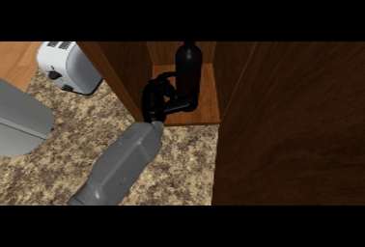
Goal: Pick up the wine, place it into the cabinet and close the cabinet
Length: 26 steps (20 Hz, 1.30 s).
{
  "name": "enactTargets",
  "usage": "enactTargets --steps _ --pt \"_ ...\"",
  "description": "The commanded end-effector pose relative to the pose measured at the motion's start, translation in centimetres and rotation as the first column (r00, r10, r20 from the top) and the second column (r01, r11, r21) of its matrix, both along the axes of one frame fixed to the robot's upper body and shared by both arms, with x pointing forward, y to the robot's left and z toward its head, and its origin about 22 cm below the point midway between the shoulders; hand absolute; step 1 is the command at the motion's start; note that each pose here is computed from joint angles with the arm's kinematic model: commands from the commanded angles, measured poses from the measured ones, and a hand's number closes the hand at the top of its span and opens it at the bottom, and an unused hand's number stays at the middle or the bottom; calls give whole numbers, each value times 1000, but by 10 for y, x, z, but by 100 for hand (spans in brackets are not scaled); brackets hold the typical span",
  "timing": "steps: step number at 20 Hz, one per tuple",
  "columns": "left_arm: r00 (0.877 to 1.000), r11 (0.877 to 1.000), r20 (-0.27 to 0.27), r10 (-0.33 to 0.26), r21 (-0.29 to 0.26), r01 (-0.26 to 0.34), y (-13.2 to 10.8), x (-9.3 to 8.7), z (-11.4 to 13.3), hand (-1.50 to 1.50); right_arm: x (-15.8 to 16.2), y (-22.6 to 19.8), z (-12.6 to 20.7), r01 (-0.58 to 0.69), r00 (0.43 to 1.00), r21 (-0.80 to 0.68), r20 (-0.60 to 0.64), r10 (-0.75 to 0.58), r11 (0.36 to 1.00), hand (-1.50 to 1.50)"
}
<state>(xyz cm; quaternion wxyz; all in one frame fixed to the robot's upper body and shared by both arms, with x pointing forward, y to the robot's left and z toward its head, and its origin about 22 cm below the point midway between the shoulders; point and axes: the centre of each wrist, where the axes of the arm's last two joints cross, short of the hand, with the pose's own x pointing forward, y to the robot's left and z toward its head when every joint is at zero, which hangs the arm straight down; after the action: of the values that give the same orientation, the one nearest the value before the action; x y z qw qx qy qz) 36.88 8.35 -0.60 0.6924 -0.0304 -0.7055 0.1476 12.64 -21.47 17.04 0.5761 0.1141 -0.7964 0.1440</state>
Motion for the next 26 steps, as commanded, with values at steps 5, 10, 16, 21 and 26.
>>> enactTargets --steps 5,10,16,21,26 --pt "999 1000 40 29 -3 -29 -2 35 36 150 -33 -6 23 -64 998 72 30 62 995 -150" --pt "997 992 36 69 106 -73 5 50 47 150 -30 1 21 -65 997 93 37 62 993 -150" --pt "978 945 76 193 254 -206 9 64 59 150 -23 3 18 -83 996 80 37 81 993 -150" --pt "971 883 60 232 406 -236 37 69 50 -150 -17 -4 10 -82 996 83 45 79 993 -150" --pt "972 877 23 232 428 -219 33 69 49 -150 -24 -2 14 -83 996 75 38 80 994 -150"
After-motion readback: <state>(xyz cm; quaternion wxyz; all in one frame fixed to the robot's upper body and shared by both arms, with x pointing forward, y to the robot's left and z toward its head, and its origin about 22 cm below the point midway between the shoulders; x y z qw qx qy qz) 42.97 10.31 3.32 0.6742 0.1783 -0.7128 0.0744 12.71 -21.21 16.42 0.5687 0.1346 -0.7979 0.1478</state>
